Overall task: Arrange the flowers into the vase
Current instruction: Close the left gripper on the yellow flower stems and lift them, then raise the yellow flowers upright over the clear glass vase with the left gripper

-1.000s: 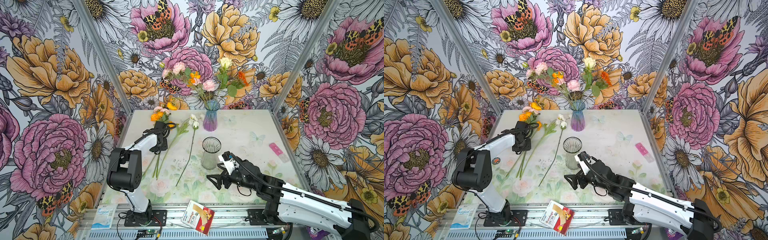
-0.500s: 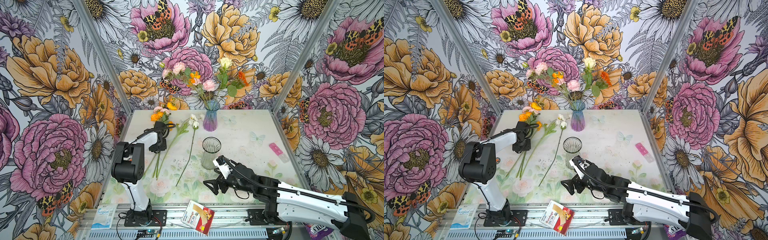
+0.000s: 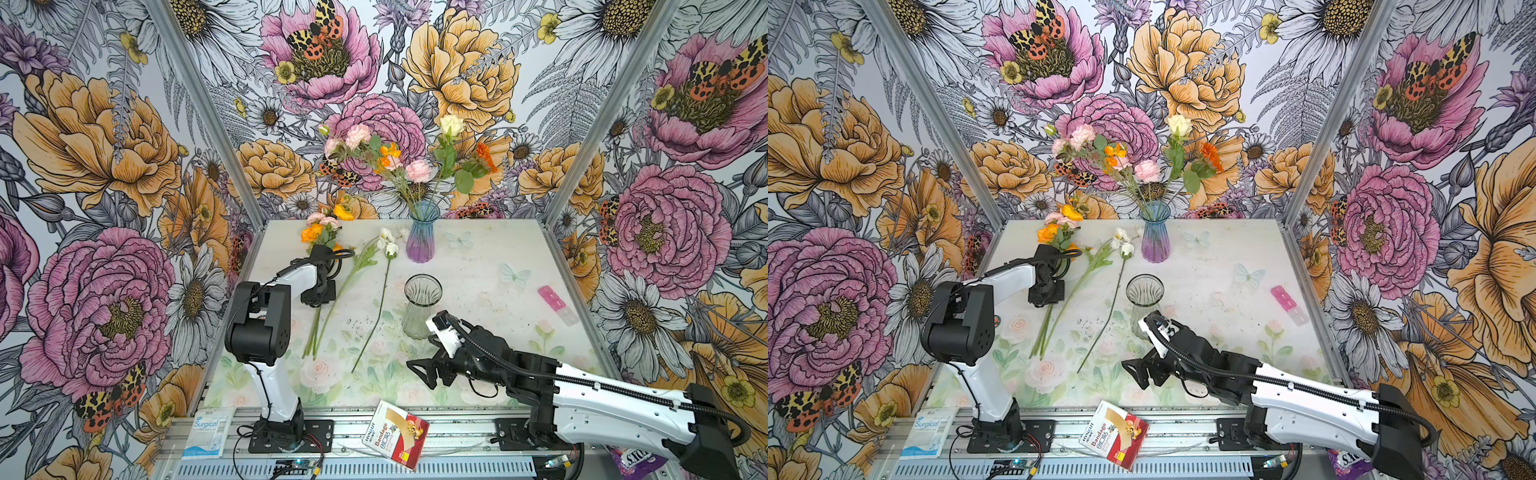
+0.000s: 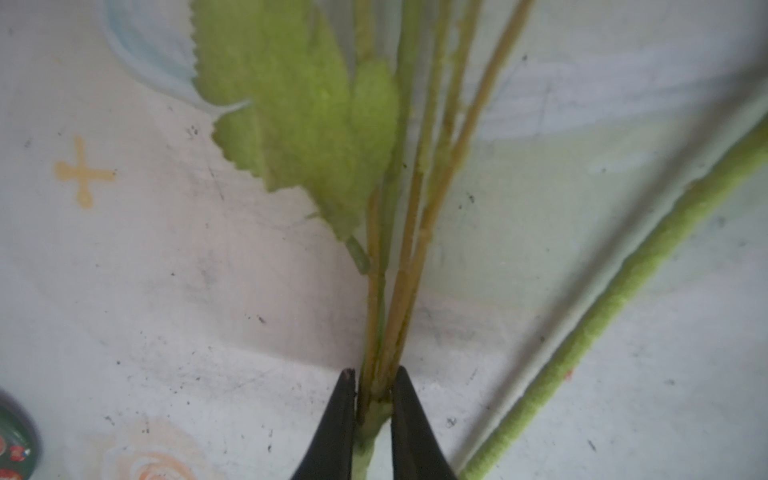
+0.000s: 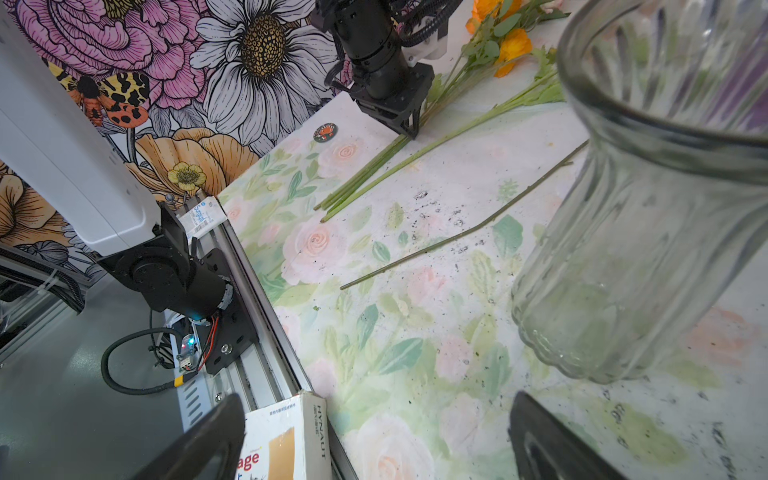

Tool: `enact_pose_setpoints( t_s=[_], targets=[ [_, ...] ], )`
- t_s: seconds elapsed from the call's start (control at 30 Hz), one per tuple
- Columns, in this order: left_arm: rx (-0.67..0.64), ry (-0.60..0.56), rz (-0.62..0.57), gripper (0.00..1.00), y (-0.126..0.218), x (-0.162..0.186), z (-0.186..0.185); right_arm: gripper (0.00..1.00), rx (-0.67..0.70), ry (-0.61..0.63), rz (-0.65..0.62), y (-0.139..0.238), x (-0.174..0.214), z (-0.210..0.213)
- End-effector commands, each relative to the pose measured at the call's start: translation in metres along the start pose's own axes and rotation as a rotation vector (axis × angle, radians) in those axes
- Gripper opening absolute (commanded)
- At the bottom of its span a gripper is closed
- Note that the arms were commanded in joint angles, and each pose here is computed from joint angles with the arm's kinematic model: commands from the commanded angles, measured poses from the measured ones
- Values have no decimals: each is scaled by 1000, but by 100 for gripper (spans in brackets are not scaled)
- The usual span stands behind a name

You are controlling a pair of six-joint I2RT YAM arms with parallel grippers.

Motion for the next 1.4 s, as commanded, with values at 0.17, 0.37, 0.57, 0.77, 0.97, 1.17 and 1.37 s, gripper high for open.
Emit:
enact_pose_setpoints(
  t_s=[0.17, 0.37, 0.57, 0.77, 0.97, 1.17, 1.37],
  targets=[
    [-37, -36, -108, 8, 33, -15, -1, 100, -8, 36, -35, -3, -18, 7],
    [-52, -72, -118, 8, 50, -10, -4, 99, -7, 52, -30, -7, -20, 8],
    [-51, -64, -182, 3, 85, -8, 0, 100, 6, 71, -34, -11, -24, 7],
    [56, -7, -388, 0, 162, -16, 7, 99, 44, 75, -52, -14, -35, -1],
    [110, 80, -502, 0, 207, -12, 28, 99, 56, 125, -102, -10, -57, -3],
    [153, 116, -547, 0, 230, 0, 32, 100, 47, 138, -129, -7, -72, -4],
    [196, 90, -816, 0, 307, 2, 27, 99, 105, 131, -199, 14, -77, -17]
  ],
)
Point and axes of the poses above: each gripper's point midway between its finger pads, its own y axis back along the fingers, its own z axis along the line the jaws close on, x = y × z, the point moved 3 cm from there along y, back along the fingers, and after that the axes turned 1 degree about y, right-handed, at the moved point
